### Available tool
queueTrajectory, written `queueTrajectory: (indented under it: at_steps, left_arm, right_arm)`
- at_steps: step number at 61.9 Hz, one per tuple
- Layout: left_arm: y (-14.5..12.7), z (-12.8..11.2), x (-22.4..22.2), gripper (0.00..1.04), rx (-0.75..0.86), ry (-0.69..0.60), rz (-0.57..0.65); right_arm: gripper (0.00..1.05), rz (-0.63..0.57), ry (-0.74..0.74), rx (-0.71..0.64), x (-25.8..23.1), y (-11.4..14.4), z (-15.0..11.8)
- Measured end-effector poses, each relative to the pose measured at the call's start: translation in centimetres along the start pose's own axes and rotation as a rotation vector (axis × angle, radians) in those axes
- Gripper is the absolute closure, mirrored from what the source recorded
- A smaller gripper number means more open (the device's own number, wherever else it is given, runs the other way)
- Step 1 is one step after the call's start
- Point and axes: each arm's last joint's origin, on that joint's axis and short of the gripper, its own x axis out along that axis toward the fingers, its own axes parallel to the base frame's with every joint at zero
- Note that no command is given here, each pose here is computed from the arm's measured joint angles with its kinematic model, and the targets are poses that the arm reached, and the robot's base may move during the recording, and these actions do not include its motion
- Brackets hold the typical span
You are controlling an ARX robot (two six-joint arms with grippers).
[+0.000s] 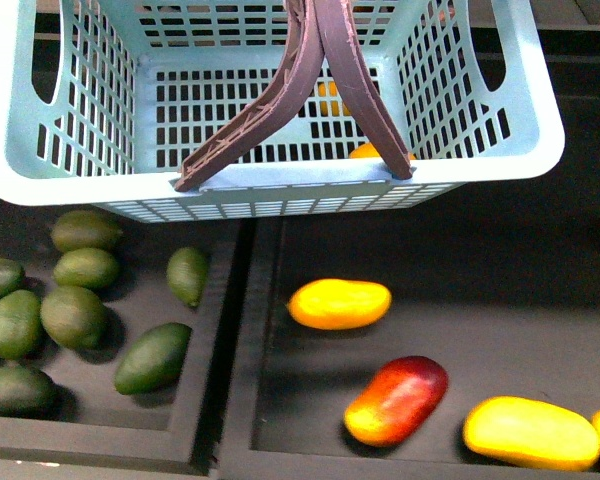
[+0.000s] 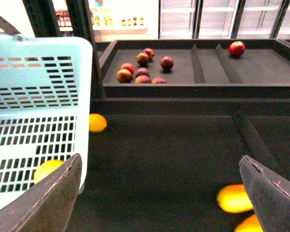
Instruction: Pick lemon and mango into basket
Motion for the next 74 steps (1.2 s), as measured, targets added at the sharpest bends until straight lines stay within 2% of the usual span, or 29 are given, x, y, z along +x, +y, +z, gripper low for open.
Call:
queueTrajectory:
  at_steps: [27,36,39,42,45,50,66,74]
  left_arm:
    - [0.0,0.0,0.0,0.91,0.0,0.001,-0.001]
    - [0.8,0.5,-0.4,0.91,-0.013,-0.021,0.023]
    - [0.8,0.6,-0.4,0.91,-0.007,-0.027,0.029]
    - [0.7,0.5,-0.3,0.91,0.005,-0.029,0.033]
    - [0.6,0.5,-0.3,0.91,0.01,-0.027,0.031]
    - [0.5,0.4,-0.2,0.91,0.006,-0.021,0.025]
    - [-0.1,-0.1,0.1,0.91,0.011,0.011,-0.013]
    - [-0.2,-0.2,0.2,0.91,0.004,0.011,-0.011]
  right_arm:
    - [0.09,0.002,0.003,0.0,0.0,0.0,0.0]
    - [0.09,0.003,0.007,0.008,0.0,0.0,0.0]
    - [0.09,-0.075,0.126,0.067,0.6,0.0,0.0]
    - [0.09,-0.16,0.307,0.147,1.6,-0.3,0.4]
    - [0.09,-0.2,0.445,0.241,2.3,-0.5,0.4]
    - [0.09,-0.297,0.648,0.35,3.5,-1.4,-0.8]
    - [0.09,-0.487,0.818,0.555,10.6,-3.3,-5.3]
    - [0.09,-0.585,0.949,0.69,14.0,-2.9,-9.6]
